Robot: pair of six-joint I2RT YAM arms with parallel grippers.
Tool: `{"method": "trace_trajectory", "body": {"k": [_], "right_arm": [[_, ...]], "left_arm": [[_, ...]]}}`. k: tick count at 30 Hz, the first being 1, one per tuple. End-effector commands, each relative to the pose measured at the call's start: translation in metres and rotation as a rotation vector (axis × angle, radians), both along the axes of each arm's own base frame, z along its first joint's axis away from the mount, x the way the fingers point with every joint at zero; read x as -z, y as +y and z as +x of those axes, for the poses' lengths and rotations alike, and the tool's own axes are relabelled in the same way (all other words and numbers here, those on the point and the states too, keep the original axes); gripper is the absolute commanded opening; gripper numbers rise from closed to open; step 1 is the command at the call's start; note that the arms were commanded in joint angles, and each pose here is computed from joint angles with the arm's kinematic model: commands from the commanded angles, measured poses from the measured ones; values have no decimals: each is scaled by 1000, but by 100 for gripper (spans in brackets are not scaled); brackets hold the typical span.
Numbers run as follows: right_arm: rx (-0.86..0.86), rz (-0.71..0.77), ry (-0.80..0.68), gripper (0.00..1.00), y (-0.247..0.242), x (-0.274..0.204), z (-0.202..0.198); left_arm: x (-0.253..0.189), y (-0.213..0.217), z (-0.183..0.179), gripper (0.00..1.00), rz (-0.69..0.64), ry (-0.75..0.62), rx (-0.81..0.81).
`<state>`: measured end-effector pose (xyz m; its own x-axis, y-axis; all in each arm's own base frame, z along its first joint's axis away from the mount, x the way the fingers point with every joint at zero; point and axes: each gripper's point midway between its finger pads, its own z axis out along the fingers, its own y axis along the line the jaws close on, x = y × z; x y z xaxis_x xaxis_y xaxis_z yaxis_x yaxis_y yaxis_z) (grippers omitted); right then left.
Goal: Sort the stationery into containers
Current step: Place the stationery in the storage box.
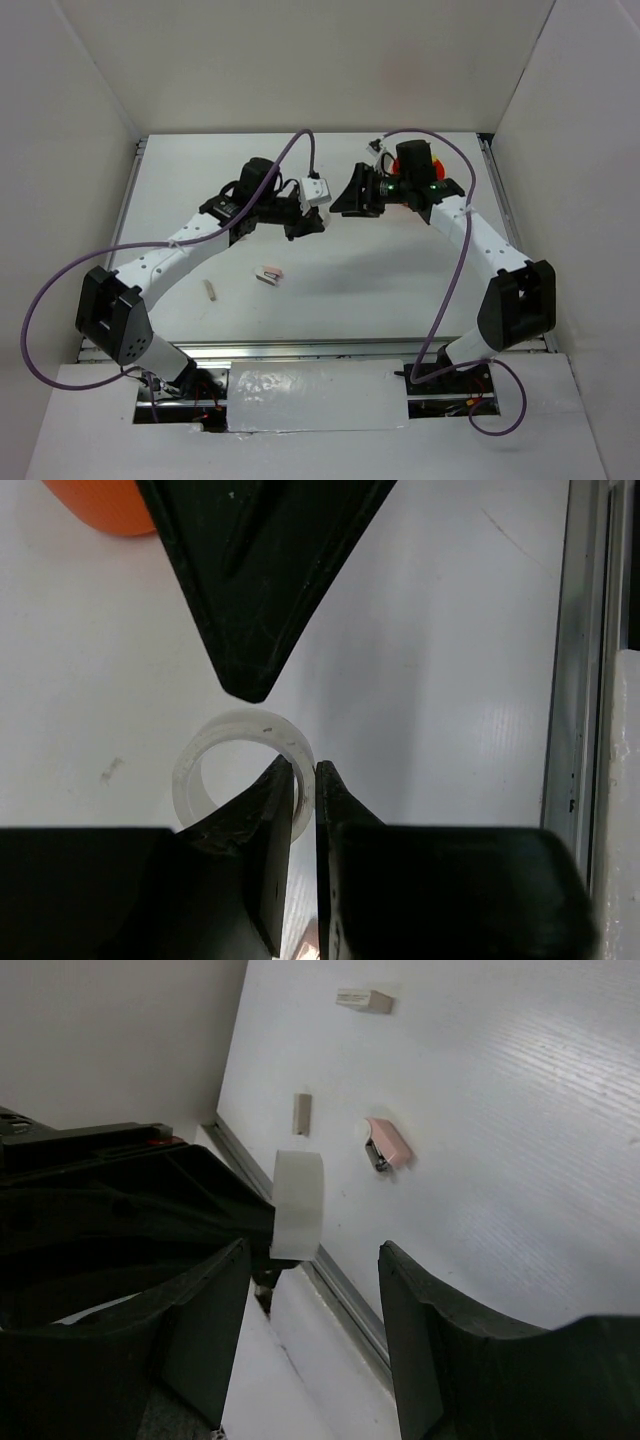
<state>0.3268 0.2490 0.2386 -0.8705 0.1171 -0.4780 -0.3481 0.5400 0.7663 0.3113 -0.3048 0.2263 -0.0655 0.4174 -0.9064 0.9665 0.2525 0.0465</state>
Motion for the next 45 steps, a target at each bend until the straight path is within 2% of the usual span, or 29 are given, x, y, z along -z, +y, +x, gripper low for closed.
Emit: {"method": "trace_trajectory", "body": {"k": [1,7,16,18,19,21,27,32,35,36,37,38,39,42,45], "right_arm": [[-58,61,-45,61,13,-19,-4],[-96,52,-33,59,23,-15,-10],[-111,-13,17,56,33,15,-16],[-119,-2,25,50,34,15,-15],[-124,7,24,43,35,12,-15],[-129,37,39,38,35,10,-13],[-174,155,120,36,35,8,-18],[-187,177,136,36,36,6,-21],[-184,176,125,26,34,5,-20],[-184,174,124,17,33,5,-21],[-180,175,115,13,31,4,-19],[-170,168,112,6,28,3,-17],[-154,163,108,5,24,3,-14],[-83,102,69,2,4,3,3],[-16,-8,-23,1,-22,6,23]], "left_arm": [[-5,-3,-5,19,4,-28,23],[-2,-6,-5,19,25,-39,26],[-4,-7,-6,19,28,-51,31],[-3,-7,-6,19,30,-47,30],[-3,-7,-6,19,31,-49,30],[-4,-7,-7,20,29,-48,30],[-10,-8,-9,20,7,-42,33],[-15,-9,-8,21,-14,-29,31],[-16,-9,-7,23,-14,-28,24],[-16,-9,-6,26,-13,-30,16],[-15,-9,-4,40,-11,-20,5],[-15,-8,-3,48,-8,-20,-10],[-14,-6,-1,55,-4,-17,-25],[-13,1,2,99,-2,-10,-65],[-15,14,5,99,-18,8,-98]]}}
